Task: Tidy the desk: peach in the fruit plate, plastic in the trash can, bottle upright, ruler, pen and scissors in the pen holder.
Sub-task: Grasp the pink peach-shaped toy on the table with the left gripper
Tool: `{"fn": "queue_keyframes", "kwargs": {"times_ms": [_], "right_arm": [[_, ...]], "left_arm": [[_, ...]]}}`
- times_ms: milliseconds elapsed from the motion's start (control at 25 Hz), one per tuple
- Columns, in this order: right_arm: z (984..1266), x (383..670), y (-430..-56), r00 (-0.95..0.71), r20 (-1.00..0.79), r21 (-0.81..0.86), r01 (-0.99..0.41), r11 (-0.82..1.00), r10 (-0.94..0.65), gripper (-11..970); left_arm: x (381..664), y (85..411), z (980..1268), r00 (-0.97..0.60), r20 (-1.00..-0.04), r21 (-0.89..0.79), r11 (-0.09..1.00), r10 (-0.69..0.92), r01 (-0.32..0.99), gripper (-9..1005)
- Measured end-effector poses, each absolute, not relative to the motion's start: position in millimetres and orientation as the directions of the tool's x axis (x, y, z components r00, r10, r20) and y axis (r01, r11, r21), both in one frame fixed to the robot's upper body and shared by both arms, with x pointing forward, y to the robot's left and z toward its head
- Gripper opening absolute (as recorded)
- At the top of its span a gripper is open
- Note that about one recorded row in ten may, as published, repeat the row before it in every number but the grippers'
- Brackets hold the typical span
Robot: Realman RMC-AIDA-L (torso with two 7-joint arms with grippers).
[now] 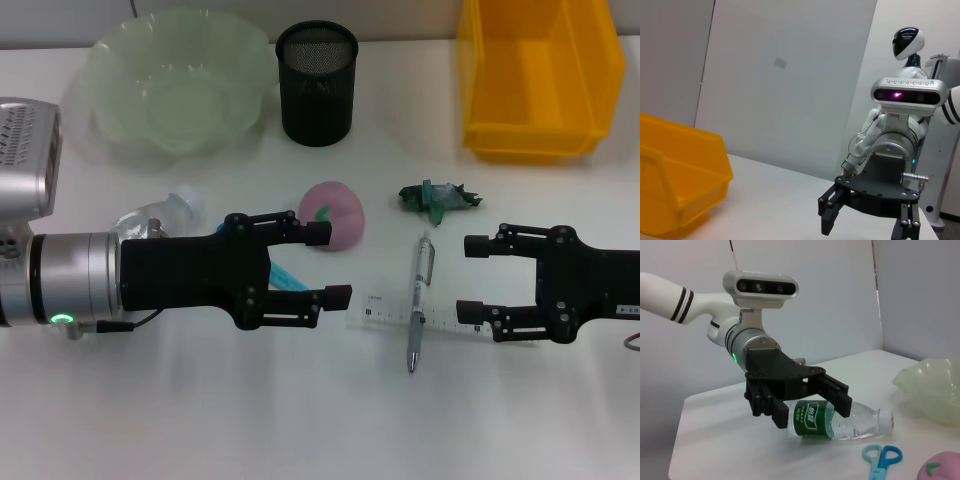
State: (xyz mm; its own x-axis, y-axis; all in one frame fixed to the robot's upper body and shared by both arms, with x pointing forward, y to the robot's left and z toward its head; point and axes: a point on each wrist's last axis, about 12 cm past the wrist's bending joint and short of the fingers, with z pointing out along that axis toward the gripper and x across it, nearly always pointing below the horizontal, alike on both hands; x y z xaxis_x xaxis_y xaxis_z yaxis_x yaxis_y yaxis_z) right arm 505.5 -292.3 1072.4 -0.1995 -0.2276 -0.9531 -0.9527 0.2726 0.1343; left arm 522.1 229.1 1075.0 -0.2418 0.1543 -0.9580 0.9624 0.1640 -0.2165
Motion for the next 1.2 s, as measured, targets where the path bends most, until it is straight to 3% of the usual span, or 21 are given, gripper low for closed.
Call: {"fn": "queue_keyframes", "kwargs": {"times_ms": [720,760,840,960,1040,1200], "right_arm": [[1071,506,-293,-0.205,-0.951,0.133,-0.948,0.288,-0.234,780],[1070,506,-294,-0.206,-0.95,0.133,-0.947,0.293,-0.236,780],[1070,506,-294,-0.207,-0.949,0.132,-0.946,0.296,-0.237,779],[1068,505,-295,-0.212,-0.947,0.135,-0.945,0.299,-0.242,777],[1068,505,-295,-0.213,-0.946,0.135,-0.944,0.301,-0.243,776],[1067,504,-296,-0.219,-0.945,0.137,-0.94,0.312,-0.243,774]], "left_arm": [[527,225,1078,-0.231,-0.963,-0.206,0.178,0.137,0.962,800],[547,208,1082,-0.22,-0.966,-0.183,0.237,0.138,0.954,800],[557,199,1083,-0.225,-0.962,-0.177,0.274,0.157,0.945,800],[557,199,1083,-0.225,-0.962,-0.177,0.274,0.157,0.945,800],[590,175,1079,-0.27,-0.911,-0.128,0.408,0.312,0.904,794],[598,173,1076,-0.294,-0.881,-0.11,0.444,0.37,0.889,768]]}}
